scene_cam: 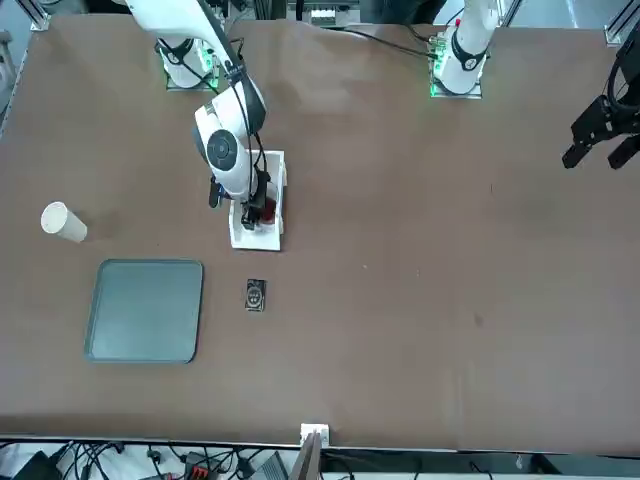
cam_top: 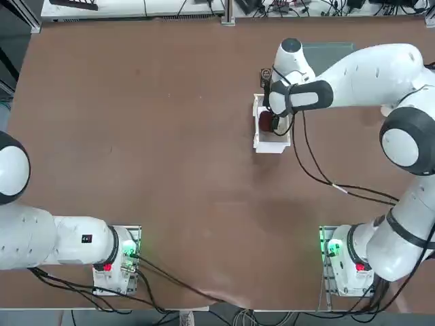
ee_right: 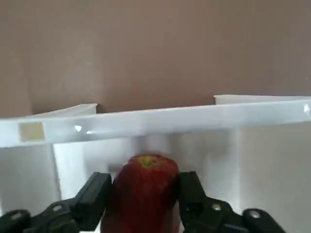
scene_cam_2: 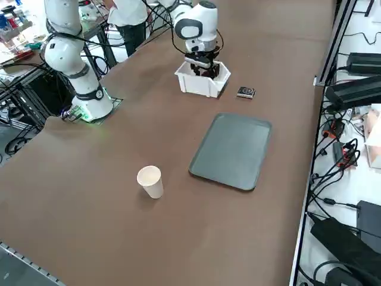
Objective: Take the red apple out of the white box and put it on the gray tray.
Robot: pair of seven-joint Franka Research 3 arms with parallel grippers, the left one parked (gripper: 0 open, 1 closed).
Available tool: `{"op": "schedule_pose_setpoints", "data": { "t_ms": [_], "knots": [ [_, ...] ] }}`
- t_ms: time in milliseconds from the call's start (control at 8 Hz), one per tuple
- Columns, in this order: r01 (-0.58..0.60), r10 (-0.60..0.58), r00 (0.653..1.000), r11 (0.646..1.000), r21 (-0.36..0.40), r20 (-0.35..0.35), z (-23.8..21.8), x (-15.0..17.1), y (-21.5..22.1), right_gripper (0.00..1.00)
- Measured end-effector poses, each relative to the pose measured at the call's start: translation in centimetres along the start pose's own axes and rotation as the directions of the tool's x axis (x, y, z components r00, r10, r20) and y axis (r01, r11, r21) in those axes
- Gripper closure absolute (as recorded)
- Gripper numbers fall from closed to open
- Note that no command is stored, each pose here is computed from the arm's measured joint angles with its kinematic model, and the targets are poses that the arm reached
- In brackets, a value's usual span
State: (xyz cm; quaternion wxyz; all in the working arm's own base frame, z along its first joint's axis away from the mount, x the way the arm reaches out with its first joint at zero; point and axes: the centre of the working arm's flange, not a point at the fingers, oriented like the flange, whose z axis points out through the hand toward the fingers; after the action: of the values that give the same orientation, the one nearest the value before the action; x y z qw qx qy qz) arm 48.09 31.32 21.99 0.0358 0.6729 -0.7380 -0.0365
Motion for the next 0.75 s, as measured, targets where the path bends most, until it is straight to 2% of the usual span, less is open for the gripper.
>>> {"op": "schedule_pose_setpoints", "data": {
  "t_ms": [375,750],
  "knots": [
    [0.017,-0.017,1.0,1.0,0.005,0.003,-0.3,0.1,-0.3,0.27],
    [0.057,-0.057,0.998,0.998,0.01,0.002,-1.8,1.0,-1.2,0.27]
  ]
}}
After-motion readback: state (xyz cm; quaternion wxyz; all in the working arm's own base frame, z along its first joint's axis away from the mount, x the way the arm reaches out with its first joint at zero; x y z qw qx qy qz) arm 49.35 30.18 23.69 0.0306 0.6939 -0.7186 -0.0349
